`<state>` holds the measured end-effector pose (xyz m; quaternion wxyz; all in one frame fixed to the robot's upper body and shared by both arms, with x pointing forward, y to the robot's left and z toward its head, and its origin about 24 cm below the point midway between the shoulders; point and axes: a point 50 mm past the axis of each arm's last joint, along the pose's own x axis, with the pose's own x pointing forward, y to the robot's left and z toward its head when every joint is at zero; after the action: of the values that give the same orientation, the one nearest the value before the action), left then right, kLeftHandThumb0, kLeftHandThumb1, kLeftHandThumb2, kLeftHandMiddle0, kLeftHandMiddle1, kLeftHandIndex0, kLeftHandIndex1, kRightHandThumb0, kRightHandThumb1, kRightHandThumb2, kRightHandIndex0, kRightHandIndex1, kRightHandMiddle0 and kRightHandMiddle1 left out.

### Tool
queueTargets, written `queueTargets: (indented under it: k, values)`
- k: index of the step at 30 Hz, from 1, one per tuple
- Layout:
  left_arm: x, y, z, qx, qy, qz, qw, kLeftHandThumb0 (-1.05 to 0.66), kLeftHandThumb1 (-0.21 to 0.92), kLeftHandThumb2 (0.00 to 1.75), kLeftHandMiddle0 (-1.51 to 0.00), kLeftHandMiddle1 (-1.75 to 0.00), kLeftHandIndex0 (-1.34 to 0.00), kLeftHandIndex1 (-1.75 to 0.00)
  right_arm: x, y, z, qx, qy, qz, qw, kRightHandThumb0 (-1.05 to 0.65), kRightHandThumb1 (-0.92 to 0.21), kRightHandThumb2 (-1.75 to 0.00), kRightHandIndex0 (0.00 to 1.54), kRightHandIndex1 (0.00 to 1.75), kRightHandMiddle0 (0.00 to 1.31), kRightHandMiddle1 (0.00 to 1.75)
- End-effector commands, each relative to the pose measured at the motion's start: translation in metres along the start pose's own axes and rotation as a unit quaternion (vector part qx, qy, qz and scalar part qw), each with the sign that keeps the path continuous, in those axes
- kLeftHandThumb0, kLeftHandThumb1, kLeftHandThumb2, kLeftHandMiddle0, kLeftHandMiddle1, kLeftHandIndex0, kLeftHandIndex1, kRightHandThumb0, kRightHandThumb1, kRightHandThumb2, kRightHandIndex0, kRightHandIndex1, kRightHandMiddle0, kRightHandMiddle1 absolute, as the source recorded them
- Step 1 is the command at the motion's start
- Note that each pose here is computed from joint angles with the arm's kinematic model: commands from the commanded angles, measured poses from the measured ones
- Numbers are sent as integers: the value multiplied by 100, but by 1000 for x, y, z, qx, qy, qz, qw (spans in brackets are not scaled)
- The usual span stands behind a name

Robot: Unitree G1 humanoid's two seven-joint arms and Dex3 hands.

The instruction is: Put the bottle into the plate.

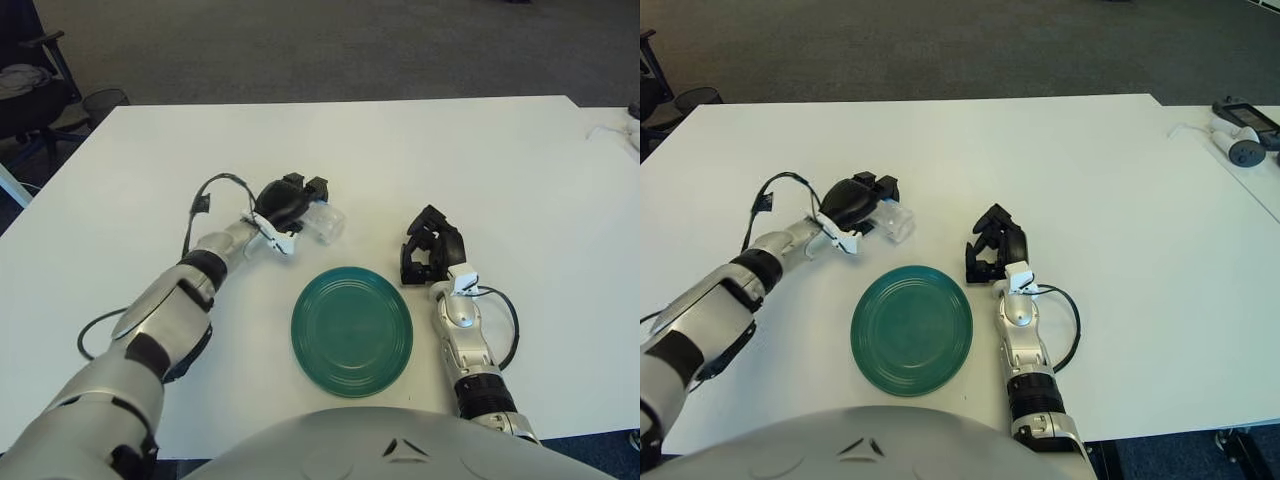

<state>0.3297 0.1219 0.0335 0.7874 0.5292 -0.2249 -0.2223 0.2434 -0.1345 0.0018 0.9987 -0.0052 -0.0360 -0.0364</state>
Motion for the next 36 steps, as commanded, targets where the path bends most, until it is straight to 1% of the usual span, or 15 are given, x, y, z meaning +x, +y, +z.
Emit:
queueTargets:
  k: [1,3,5,7,9,13,18,21,25,27,32,34,36]
  values:
    - [3,23,4,-54,-25,44,997,0,7,160,-80,-172,-57,-175,-18,-3,-27,5,75,0,997,0,5,-171,89,169,67,175]
    - [4,35,13,-91,-49,69,992,0,6,161,-80,-172,-58,-175,-19,-3,-27,5,74,2,997,0,5,-170,90,167,67,175]
    - [3,56,30,-139,-90,98,981,0,6,161,-80,-172,-58,-175,-19,-4,-27,6,75,2,997,0,5,-170,90,166,66,175]
    - [-3,72,43,-176,-120,109,971,0,6,161,-80,-172,-58,-175,-18,-4,-28,12,76,5,997,0,5,-170,91,164,66,175]
    - [-8,79,51,-202,-137,109,964,0,7,160,-81,-171,-57,-175,-18,-4,-28,19,76,8,997,0,5,-170,92,164,66,175]
    - [-13,88,63,-236,-166,110,951,0,9,158,-80,-170,-56,-175,-18,-5,-28,19,73,10,997,0,5,-170,91,165,66,175]
    - [-19,96,74,-256,-194,102,941,0,9,156,-80,-169,-55,-175,-17,-5,-28,15,71,5,997,0,5,-171,91,166,66,175]
    - [-29,107,90,-281,-219,92,930,0,10,156,-80,-168,-54,-175,-16,-5,-29,10,72,4,997,0,5,-171,90,167,67,175]
    - [-39,117,103,-300,-239,78,920,0,10,155,-80,-167,-54,-175,-16,-4,-29,4,75,1,997,0,4,-171,89,169,66,175]
    - [-42,118,106,-310,-246,73,915,0,10,155,-81,-167,-54,-175,-16,-4,-29,0,75,-1,997,0,4,-171,88,170,66,175]
    - [-46,119,114,-339,-254,54,904,0,8,157,-83,-166,-56,-175,-15,-2,-29,-9,68,-10,998,0,7,-173,92,167,68,175]
    - [-47,118,117,-354,-261,34,898,0,7,157,-83,-166,-56,-175,-14,8,-22,-16,61,-18,998,0,8,-174,92,168,69,175]
    - [-48,114,124,-344,-278,9,897,0,6,159,-84,-166,-57,-175,-14,9,-20,-23,56,-24,998,0,7,-174,91,169,69,175]
